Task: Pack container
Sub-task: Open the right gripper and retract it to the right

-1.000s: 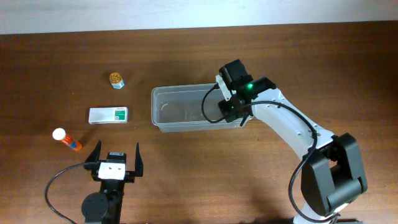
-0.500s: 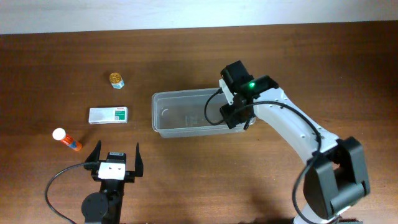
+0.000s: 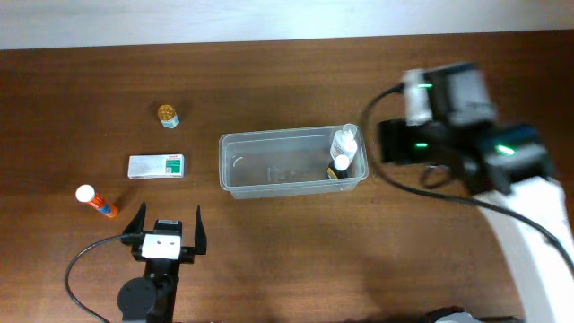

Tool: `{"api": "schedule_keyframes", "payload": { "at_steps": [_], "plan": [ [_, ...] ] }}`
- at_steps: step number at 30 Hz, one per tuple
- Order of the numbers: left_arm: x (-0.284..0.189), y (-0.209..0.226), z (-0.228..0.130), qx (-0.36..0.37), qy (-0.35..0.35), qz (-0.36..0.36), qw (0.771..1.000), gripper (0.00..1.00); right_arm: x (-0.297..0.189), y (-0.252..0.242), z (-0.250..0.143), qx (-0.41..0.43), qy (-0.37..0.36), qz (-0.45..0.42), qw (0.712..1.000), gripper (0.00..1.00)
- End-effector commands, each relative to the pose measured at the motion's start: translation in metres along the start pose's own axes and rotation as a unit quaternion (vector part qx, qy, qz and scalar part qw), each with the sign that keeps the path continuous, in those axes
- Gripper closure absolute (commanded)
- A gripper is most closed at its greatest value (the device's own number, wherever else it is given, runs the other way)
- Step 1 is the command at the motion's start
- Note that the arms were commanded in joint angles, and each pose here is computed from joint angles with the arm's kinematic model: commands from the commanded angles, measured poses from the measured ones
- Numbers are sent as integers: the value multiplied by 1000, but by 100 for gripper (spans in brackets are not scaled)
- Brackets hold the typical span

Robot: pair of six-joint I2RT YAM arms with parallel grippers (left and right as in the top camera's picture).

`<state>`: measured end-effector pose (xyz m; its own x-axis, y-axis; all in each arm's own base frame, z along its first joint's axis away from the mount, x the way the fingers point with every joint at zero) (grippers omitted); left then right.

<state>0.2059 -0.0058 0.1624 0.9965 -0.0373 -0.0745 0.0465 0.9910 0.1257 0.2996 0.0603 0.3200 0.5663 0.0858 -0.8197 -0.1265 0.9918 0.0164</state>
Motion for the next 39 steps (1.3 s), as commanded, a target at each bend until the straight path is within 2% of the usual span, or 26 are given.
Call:
{"api": "schedule_keyframes", "payload": {
  "at_steps": [1,5,11,39],
  "plan": [
    [0,1,-3,8,2,4,1000,1,-33,-41,-2,77,-39,-38,996,13],
    [0,1,-3,8,2,5,1000,1,-41,-81,-16,137,-24,-82,987,2],
    [0,1,-3,8,2,4,1000,1,-43,-115,-25,188,-16,-118,975,2],
    [0,3,1,8,-7,11,1000,1,-27,-120,-25,192,9,-118,974,2]
  ]
}}
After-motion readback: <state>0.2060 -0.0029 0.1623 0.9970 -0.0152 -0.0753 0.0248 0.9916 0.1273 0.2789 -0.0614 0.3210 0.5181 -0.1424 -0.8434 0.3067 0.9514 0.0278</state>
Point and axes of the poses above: each gripper's point midway between its finger pads, its own x axis out along the fingers, its own y axis along the line the jaws close on, z = x × y, the point moved 4 cm from there along -x, back along the fingers, and after that the axes turned 3 degrees about -x, right-handed, at the moved point
